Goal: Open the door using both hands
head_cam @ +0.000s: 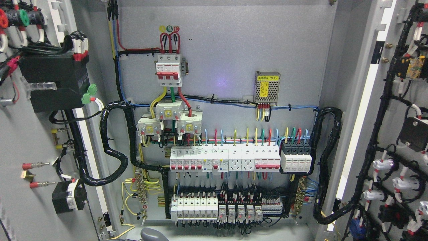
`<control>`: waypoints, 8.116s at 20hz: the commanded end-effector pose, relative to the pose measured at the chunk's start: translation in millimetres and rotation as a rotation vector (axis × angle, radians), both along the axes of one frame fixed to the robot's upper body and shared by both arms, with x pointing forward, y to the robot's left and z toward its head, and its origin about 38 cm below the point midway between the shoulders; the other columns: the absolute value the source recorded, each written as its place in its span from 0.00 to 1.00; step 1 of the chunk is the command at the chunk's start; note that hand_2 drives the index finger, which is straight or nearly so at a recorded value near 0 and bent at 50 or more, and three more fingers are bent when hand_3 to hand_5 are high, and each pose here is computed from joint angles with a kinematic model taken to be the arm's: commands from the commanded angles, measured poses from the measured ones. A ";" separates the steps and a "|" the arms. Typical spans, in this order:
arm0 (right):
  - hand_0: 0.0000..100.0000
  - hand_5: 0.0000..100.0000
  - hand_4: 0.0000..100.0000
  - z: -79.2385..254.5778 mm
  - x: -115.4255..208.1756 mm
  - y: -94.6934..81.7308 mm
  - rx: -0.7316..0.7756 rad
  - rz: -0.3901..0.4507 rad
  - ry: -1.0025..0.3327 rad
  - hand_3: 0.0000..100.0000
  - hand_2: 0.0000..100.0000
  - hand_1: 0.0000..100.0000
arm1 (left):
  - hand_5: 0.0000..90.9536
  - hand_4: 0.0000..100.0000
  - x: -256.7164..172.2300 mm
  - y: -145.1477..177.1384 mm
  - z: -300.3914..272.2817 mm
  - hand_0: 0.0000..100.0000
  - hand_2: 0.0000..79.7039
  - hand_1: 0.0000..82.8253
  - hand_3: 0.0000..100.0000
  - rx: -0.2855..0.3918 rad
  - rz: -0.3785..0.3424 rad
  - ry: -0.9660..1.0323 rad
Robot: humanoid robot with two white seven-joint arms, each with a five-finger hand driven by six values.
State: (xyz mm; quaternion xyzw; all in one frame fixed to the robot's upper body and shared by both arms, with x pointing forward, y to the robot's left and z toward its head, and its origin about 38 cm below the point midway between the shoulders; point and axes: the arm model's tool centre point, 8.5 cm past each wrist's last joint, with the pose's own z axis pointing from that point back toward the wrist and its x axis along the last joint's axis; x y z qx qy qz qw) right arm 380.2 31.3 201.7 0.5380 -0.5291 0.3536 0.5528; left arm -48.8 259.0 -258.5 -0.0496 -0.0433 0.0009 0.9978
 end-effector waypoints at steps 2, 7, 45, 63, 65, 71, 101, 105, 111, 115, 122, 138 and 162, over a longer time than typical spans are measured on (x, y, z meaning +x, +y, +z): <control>0.00 0.00 0.00 2.7 -3.7 -61.7 0.094 -0.267 -0.021 0.00 0.00 0.00 | 0.00 0.00 16.7 20.2 0.6 0.00 0.00 0.00 0.00 0.028 -0.009 -0.053; 0.00 0.00 0.00 -3.5 -25.4 -88.6 0.127 -0.322 -0.040 0.00 0.00 0.00 | 0.00 0.00 31.6 26.3 10.4 0.00 0.00 0.00 0.00 0.017 -0.027 -0.258; 0.00 0.00 0.00 -27.4 -125.2 -280.9 0.176 -0.849 -0.467 0.00 0.00 0.00 | 0.00 0.00 161.7 10.4 368.8 0.00 0.00 0.00 0.00 -0.403 -0.631 -1.675; 0.00 0.00 0.00 11.8 -133.0 -331.6 0.243 -0.993 -0.742 0.00 0.00 0.00 | 0.00 0.00 251.5 29.2 457.4 0.00 0.00 0.00 0.00 -0.421 -0.698 -2.131; 0.00 0.00 0.00 15.3 -131.5 -333.9 0.243 -0.995 -0.757 0.00 0.00 0.00 | 0.00 0.00 253.8 28.9 461.4 0.00 0.00 0.00 0.00 -0.422 -0.706 -2.152; 0.00 0.00 0.00 22.7 -129.3 -344.5 0.253 -1.026 -0.774 0.00 0.00 0.00 | 0.00 0.00 257.8 28.2 466.0 0.00 0.00 0.00 0.00 -0.419 -0.711 -2.175; 0.00 0.00 0.00 13.5 -133.7 -389.2 0.250 -1.113 -0.693 0.00 0.00 0.00 | 0.00 0.00 275.0 69.2 485.3 0.00 0.00 0.00 0.00 -0.411 -0.400 -2.162; 0.00 0.00 0.00 9.9 -132.3 -391.3 0.241 -1.119 -0.682 0.00 0.00 0.00 | 0.00 0.00 275.5 78.9 489.1 0.00 0.00 0.00 0.00 -0.400 -0.359 -2.160; 0.00 0.00 0.00 10.2 -132.2 -395.3 0.240 -1.134 -0.685 0.00 0.00 0.00 | 0.00 0.00 277.4 95.4 490.8 0.00 0.00 0.00 0.00 -0.364 -0.324 -2.143; 0.00 0.00 0.00 12.6 -134.0 -401.7 0.234 -1.154 -0.698 0.00 0.00 0.00 | 0.00 0.00 280.1 109.3 491.6 0.00 0.00 0.00 0.00 -0.327 -0.285 -2.139; 0.00 0.00 0.00 14.9 -136.6 -407.6 0.235 -1.178 -0.708 0.00 0.00 0.00 | 0.00 0.00 283.7 139.3 502.0 0.00 0.00 0.00 0.00 -0.252 -0.208 -2.153; 0.00 0.00 0.00 7.1 -149.9 -416.0 0.335 -1.209 -0.602 0.00 0.00 0.00 | 0.00 0.00 288.6 180.6 492.4 0.00 0.00 0.00 0.00 -0.148 -0.090 -2.112; 0.00 0.00 0.00 7.1 -164.0 -435.4 0.385 -1.268 -0.558 0.00 0.00 0.00 | 0.00 0.00 294.3 232.8 486.2 0.00 0.00 0.00 0.00 -0.071 0.135 -2.062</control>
